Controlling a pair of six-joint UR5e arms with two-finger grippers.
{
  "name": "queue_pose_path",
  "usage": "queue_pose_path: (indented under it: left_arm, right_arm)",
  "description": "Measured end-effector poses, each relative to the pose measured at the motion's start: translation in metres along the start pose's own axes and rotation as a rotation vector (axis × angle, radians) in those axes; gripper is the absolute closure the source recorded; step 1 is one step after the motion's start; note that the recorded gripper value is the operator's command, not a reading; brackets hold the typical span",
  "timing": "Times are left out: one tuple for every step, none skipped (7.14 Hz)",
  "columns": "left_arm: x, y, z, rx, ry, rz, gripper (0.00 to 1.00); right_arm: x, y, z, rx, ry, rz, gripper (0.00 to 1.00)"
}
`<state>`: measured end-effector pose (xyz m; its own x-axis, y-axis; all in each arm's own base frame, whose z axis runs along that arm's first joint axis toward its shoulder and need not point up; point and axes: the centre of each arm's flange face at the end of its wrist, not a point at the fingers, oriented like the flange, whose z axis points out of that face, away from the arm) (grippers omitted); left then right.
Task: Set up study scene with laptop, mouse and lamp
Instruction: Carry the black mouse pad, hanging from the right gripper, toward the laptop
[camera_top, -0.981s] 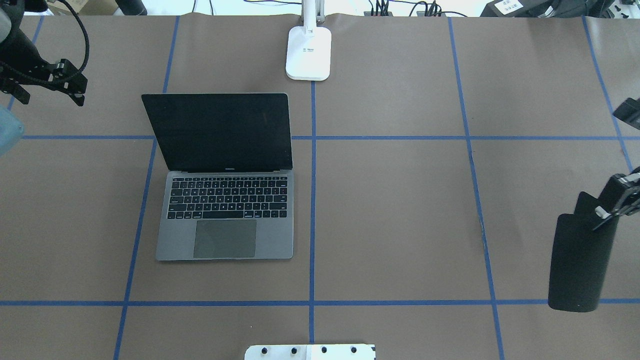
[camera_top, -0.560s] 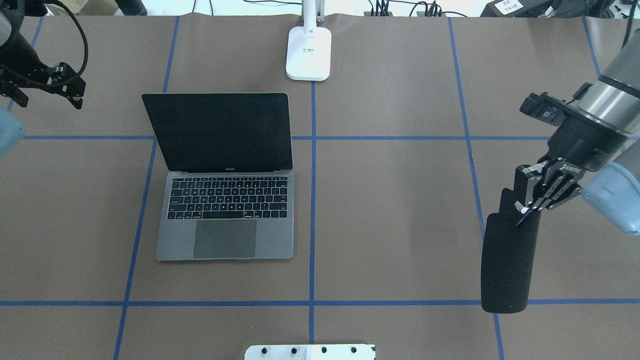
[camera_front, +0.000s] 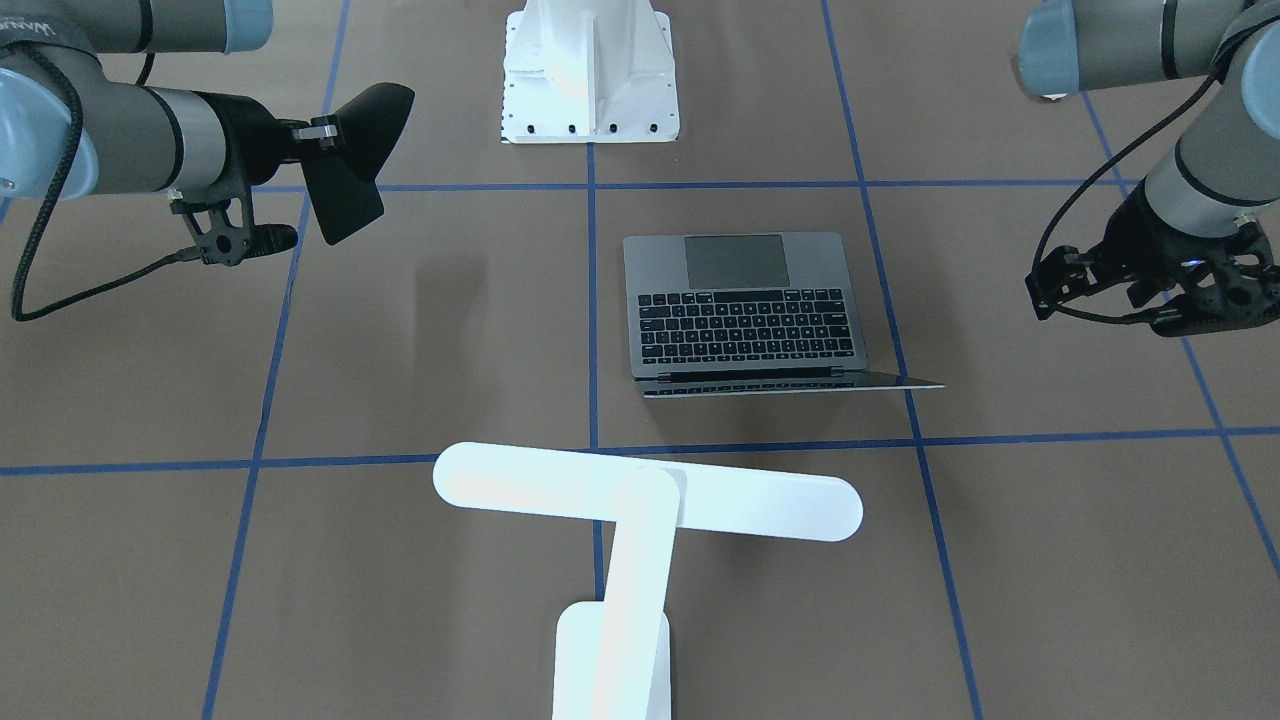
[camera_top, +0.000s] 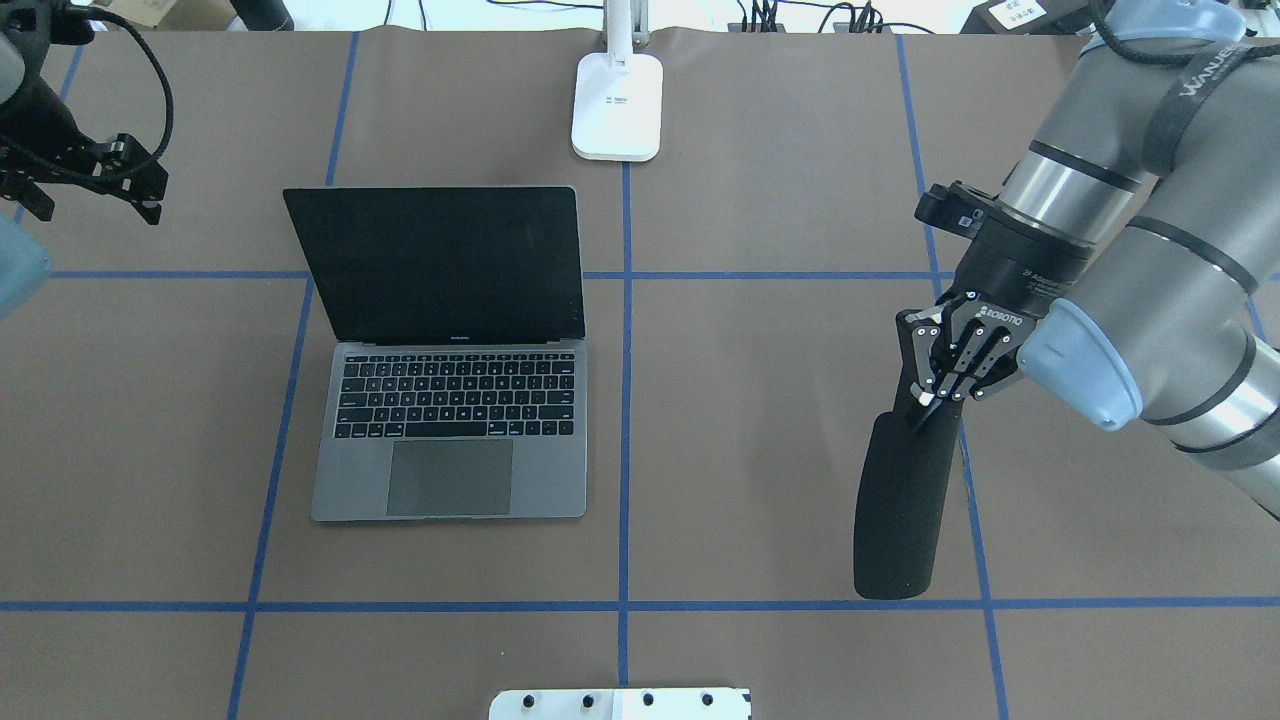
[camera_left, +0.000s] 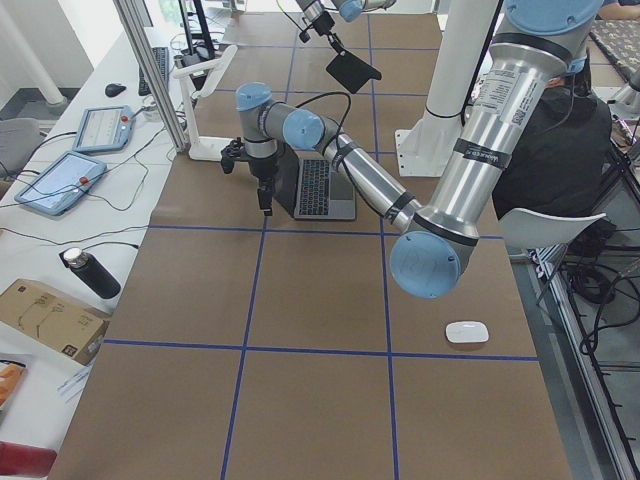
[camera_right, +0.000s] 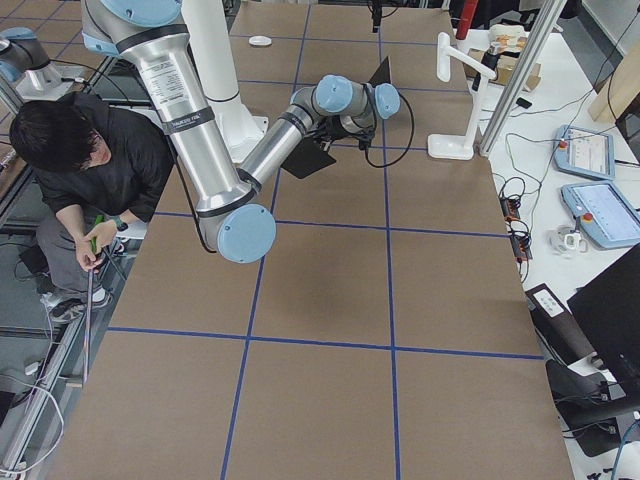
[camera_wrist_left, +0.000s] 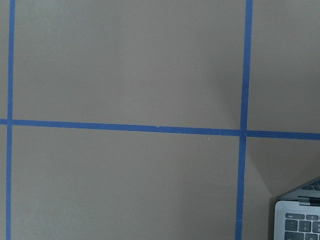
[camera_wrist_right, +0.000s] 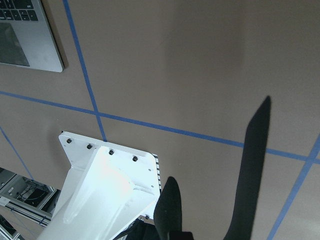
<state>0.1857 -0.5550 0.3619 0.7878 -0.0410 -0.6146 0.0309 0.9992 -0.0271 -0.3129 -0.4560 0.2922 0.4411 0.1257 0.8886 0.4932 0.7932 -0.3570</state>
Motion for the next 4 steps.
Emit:
queue_pose_path:
  left_arm:
    - [-0.001, -0.002, 0.003, 0.001, 0.0, 0.0, 0.0]
    - [-0.002, -0.004, 0.006, -0.001, -0.001, -0.001, 0.0]
    - [-0.004, -0.007, 0.01, -0.002, -0.002, -0.002, 0.0]
    - [-0.006, -0.009, 0.016, -0.001, 0.0, -0.001, 0.0]
  right_arm:
    - [-0.007, -0.015, 0.004, 0.024, 0.004, 0.039, 1.0]
    - [-0.018, -0.033, 0.011, 0.058, 0.015, 0.067, 1.0]
    - [-0.028, -0.052, 0.022, 0.097, 0.024, 0.08, 1.0]
    - [-0.038, -0.069, 0.035, 0.132, 0.033, 0.09, 1.0]
